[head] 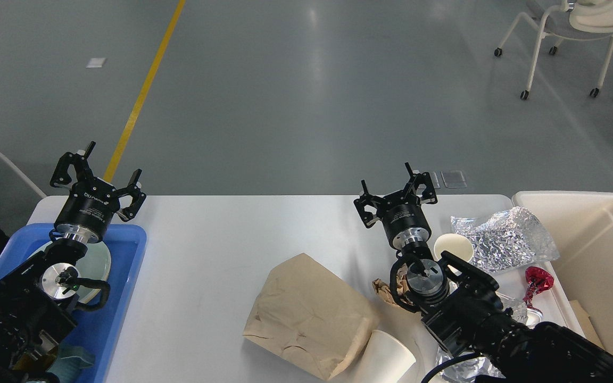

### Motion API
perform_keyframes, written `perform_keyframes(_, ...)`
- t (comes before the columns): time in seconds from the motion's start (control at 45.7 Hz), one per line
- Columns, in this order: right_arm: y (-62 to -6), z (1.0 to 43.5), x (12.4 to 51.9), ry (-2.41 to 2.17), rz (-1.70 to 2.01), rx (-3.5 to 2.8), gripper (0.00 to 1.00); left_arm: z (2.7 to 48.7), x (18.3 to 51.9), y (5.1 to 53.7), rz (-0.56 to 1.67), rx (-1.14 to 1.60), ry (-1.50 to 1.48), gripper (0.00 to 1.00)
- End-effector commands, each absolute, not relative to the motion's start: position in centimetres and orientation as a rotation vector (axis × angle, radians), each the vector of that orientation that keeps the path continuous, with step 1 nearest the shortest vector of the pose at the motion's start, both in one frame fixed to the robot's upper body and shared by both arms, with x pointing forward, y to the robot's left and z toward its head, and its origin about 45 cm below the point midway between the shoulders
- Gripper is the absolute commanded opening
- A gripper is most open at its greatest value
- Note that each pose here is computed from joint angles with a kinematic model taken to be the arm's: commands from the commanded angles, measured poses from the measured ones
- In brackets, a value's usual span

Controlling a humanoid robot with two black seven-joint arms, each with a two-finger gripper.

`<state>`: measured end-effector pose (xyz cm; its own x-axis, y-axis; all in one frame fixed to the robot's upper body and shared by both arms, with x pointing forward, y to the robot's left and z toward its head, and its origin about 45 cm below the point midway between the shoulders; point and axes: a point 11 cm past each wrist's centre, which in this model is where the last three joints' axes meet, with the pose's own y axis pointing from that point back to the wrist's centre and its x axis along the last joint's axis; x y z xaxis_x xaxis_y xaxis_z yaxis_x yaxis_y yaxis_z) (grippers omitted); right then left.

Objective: Tidy desktop
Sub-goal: 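Release the plate and raise the left gripper above the tray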

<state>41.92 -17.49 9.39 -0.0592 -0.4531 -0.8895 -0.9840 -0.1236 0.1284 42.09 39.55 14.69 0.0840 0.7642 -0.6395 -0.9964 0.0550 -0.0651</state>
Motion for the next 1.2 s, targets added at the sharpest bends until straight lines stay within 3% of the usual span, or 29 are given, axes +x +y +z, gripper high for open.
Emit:
perform_keyframes(0.0,-17.49,9.39,41.92,1.55,1.141,-1.621,1.0,14.7,42.1,39.58,1.427,-0.574,0.506,1.0)
perform_keyframes(1.182,-16.72,9.44,41.96,1.553,1.14,-1.686,1.0,14.66,42.11,39.51,1.428,-0.574,0.507,1.0)
